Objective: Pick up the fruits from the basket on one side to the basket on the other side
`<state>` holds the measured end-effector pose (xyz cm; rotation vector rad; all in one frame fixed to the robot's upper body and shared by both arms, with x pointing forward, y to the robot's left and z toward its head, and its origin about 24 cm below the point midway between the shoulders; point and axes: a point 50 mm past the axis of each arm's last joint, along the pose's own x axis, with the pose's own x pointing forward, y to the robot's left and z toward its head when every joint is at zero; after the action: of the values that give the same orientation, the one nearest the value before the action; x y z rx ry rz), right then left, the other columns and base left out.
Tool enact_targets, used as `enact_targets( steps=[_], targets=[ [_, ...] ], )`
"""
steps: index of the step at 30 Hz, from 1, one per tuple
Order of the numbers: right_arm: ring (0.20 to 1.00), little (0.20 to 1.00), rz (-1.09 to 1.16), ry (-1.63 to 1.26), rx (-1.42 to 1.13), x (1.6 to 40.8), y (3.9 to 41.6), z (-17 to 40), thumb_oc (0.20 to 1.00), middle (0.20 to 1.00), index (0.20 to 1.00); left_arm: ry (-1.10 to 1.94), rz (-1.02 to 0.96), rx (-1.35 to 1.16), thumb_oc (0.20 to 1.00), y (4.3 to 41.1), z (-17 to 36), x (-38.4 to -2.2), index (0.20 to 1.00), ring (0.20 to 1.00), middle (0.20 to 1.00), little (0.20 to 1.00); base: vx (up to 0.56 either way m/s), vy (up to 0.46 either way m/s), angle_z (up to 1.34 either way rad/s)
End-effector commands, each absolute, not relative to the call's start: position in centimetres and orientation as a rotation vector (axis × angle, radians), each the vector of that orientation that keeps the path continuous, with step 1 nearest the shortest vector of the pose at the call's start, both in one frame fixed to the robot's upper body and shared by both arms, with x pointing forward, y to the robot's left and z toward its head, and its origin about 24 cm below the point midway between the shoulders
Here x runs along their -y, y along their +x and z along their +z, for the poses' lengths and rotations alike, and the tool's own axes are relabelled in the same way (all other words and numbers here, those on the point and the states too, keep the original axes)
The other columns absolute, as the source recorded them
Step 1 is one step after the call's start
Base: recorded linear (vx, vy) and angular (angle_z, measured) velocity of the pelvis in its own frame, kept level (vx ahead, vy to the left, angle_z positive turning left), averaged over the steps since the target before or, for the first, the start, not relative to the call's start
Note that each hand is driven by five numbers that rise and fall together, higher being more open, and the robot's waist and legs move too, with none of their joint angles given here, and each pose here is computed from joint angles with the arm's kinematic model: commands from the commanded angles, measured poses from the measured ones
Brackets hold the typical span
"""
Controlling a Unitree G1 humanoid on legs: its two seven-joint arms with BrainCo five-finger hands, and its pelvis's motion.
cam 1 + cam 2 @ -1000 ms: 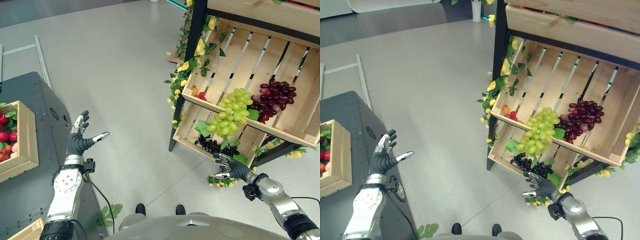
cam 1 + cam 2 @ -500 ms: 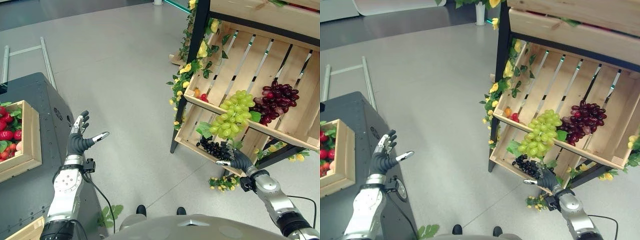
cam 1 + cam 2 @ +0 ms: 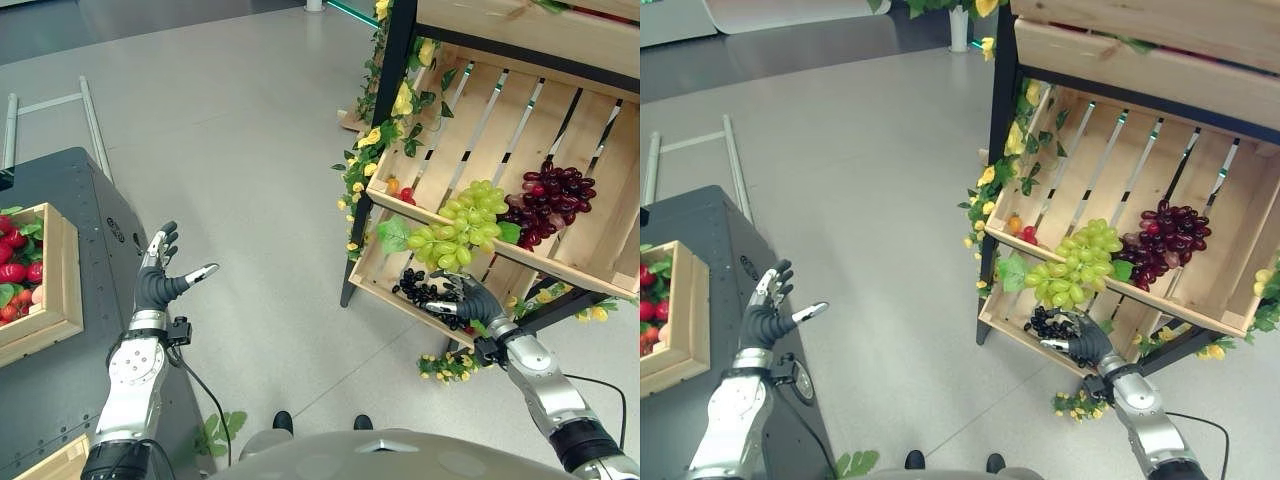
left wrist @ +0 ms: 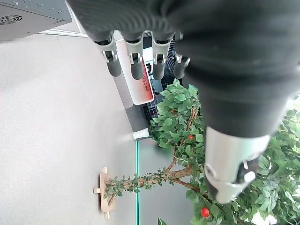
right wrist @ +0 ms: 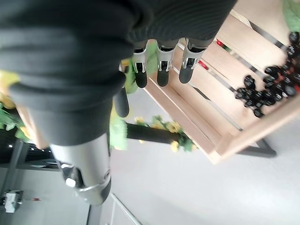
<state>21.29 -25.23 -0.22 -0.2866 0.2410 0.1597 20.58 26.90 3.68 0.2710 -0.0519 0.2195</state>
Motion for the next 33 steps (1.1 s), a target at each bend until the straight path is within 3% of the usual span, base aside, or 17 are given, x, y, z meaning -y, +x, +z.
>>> enact_targets(
  steps=[1,33],
  targets=[
    [1.000,1.000,0.161,-0.256,0.073,24.9,23.8,5.6,1.000,1.000,1.000,0.303,0.231,0.157,1.000,21.8,5.4,-27.3,1.000,1.000,1.000,1.000,0.00,0.000,0.00],
    [1.000,1.000,0.199,-0.078,0.434,24.4,23.5,12.7,1.000,1.000,1.000,0.291,0.241,0.153,1.000,21.4,5.2,-27.4,1.000,1.000,1.000,1.000,0.00,0.000,0.00]
  ],
)
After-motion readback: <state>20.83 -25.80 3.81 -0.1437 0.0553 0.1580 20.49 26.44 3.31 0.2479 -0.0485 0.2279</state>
